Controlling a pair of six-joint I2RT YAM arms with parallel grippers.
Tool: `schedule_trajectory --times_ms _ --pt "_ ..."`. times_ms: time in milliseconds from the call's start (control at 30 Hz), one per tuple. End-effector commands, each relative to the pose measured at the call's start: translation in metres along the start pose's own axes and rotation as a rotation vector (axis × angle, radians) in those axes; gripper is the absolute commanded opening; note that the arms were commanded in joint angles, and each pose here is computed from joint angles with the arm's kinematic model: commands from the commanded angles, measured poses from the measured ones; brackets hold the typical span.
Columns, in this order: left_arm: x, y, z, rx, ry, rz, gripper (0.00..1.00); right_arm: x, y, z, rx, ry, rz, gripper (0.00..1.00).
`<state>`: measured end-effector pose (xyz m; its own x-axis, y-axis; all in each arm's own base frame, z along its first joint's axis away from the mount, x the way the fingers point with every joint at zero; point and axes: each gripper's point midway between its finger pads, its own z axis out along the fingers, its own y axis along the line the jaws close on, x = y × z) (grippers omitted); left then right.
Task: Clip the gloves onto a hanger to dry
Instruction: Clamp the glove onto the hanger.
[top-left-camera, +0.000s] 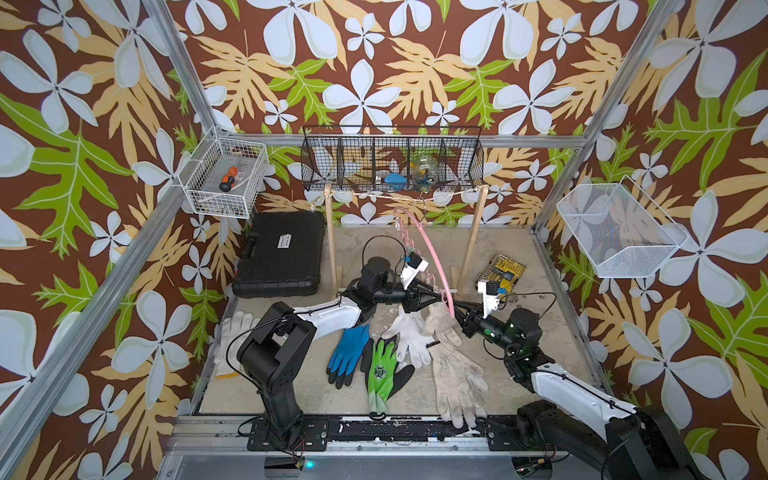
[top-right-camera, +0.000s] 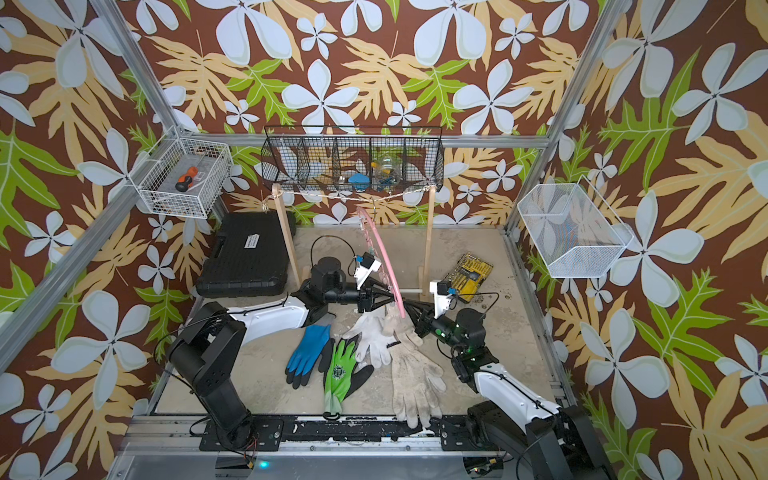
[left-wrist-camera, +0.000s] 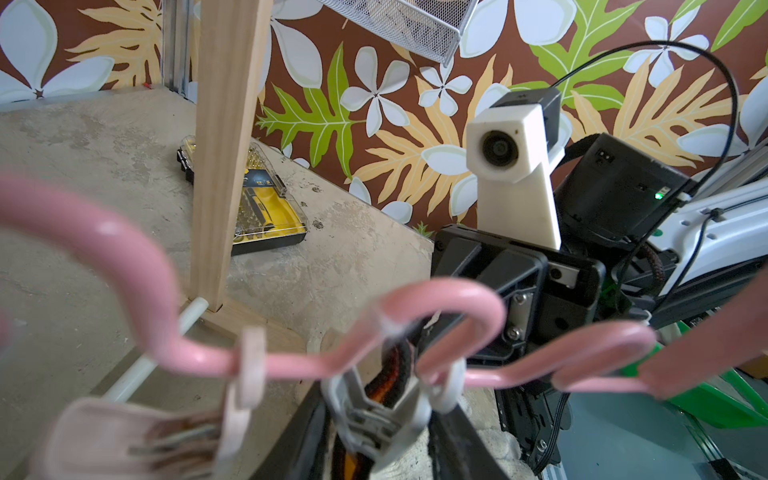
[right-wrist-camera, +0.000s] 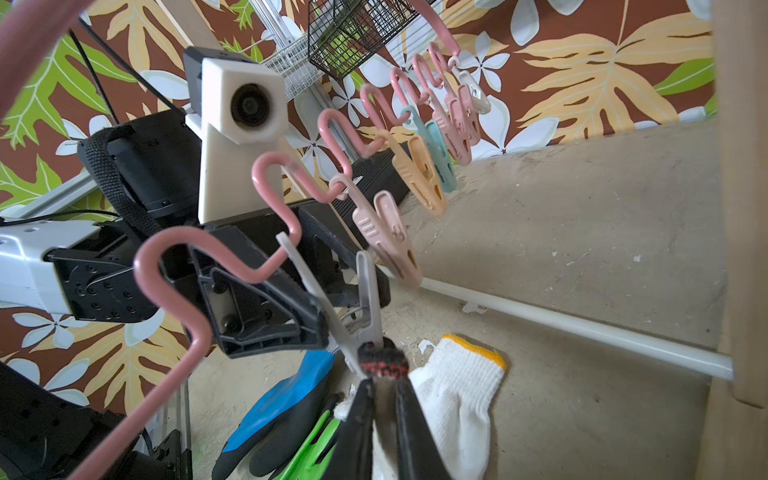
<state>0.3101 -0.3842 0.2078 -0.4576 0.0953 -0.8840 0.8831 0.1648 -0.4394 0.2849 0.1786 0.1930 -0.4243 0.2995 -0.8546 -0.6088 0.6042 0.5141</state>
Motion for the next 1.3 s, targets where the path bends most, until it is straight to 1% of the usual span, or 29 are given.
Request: schedule_trajectory --times_ms 0,100,167,233,367,433,567,633,733,867,933,1067,1133,1267 --pt "-0.006 -0.003 -0.001 0.011 -0.006 0.013 0.39 -0.006 0.004 0.001 -0.020 -0.021 -0.026 0.12" --pt "-0.004 -0.003 -0.001 0.014 -0.002 0.006 0.40 -0.007 0.004 0.000 -0.019 -0.023 -0.027 0.15" --pt "-0.005 -0.003 -0.001 0.013 -0.006 0.007 0.40 -0.006 0.003 0.000 -0.012 -0.024 -0.029 0.15" --pt "-0.004 -0.002 -0.002 0.007 -0.001 0.007 0.42 -0.007 0.003 0.000 -0.008 -0.024 -0.031 0.19" --pt "-0.003 0.000 -0.003 -0.017 0.015 0.015 0.51 -0.006 0.002 0.000 -0.002 -0.020 -0.036 0.25" --pt "-0.002 0.001 -0.003 -0.027 0.020 0.014 0.57 -0.004 0.000 0.000 0.005 -0.014 -0.039 0.31" --pt "-0.001 0.002 -0.007 -0.055 0.031 0.020 0.66 -0.003 -0.002 -0.001 0.025 -0.006 -0.054 0.34" --pt "0.000 0.003 -0.011 -0.077 0.032 0.026 0.71 -0.004 -0.003 -0.002 0.040 0.001 -0.069 0.38" --pt "0.006 0.006 -0.014 -0.104 0.051 0.024 0.74 -0.005 -0.006 -0.004 0.075 0.022 -0.092 0.45" --pt "0.016 0.010 -0.022 -0.147 0.070 0.013 0.77 -0.002 -0.017 -0.012 0.160 0.068 -0.108 0.55" --pt "0.021 0.009 -0.026 -0.154 0.072 0.004 0.80 0.004 -0.021 -0.016 0.191 0.103 -0.096 0.60" --pt "0.032 0.006 -0.036 -0.184 0.092 -0.014 0.84 0.027 -0.025 -0.027 0.235 0.220 -0.023 0.64" --pt "0.035 0.004 -0.045 -0.207 0.086 -0.018 0.84 0.045 -0.029 -0.035 0.273 0.307 0.028 0.65" --pt "0.038 -0.001 -0.056 -0.236 0.083 -0.032 0.84 0.085 -0.031 -0.053 0.323 0.454 0.196 0.65"
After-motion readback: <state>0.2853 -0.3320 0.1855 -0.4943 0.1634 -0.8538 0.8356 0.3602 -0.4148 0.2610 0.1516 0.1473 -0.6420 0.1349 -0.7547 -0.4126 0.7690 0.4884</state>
